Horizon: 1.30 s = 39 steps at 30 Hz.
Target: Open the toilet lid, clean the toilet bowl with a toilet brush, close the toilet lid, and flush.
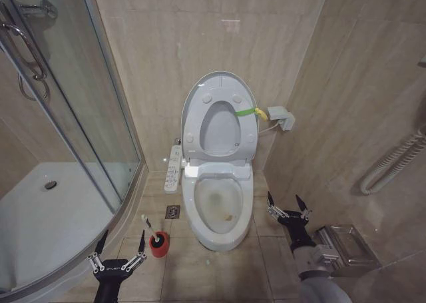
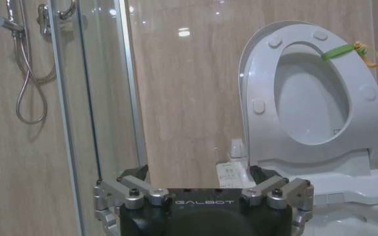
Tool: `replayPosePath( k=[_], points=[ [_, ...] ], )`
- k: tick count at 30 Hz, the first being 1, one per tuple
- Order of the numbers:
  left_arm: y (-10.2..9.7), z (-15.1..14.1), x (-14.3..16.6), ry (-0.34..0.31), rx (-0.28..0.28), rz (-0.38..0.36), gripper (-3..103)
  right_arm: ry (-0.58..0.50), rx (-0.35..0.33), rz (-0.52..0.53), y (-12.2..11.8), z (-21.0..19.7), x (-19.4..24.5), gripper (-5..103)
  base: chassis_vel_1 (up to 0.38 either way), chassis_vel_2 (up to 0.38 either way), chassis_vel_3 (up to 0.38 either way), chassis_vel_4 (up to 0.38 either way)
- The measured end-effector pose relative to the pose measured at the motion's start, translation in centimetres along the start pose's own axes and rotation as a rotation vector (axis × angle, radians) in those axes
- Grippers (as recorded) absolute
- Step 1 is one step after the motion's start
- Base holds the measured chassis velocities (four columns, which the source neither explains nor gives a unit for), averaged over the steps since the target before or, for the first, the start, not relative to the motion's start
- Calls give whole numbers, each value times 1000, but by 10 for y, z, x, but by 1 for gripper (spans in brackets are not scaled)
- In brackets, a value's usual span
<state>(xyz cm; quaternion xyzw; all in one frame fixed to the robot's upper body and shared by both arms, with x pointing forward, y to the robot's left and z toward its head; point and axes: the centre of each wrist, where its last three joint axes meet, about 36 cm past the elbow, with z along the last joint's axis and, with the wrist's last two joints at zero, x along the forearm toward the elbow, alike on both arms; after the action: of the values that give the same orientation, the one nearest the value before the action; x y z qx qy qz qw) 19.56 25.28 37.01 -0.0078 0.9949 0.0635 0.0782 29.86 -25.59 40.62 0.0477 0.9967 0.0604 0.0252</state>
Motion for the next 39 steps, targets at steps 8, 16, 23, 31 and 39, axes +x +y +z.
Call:
replayPosePath(
  k=[8,16,23,31,39],
  points=[
    [0,0,0,0,0,0,100,0,0,0,0,0,0,100,0,0,0,0],
    [14,-3,-22,71,16,-12,100,0,0,0,0,0,0,100,0,0,0,0],
    [38,-13,-57,183,57,-16,100,0,0,0,0,0,0,100,0,0,0,0],
    [60,-27,-87,279,107,-3,100,0,0,0,0,0,0,100,0,0,0,0],
    [78,-43,-112,356,161,24,100,0,0,0,0,0,0,100,0,0,0,0]
  ],
)
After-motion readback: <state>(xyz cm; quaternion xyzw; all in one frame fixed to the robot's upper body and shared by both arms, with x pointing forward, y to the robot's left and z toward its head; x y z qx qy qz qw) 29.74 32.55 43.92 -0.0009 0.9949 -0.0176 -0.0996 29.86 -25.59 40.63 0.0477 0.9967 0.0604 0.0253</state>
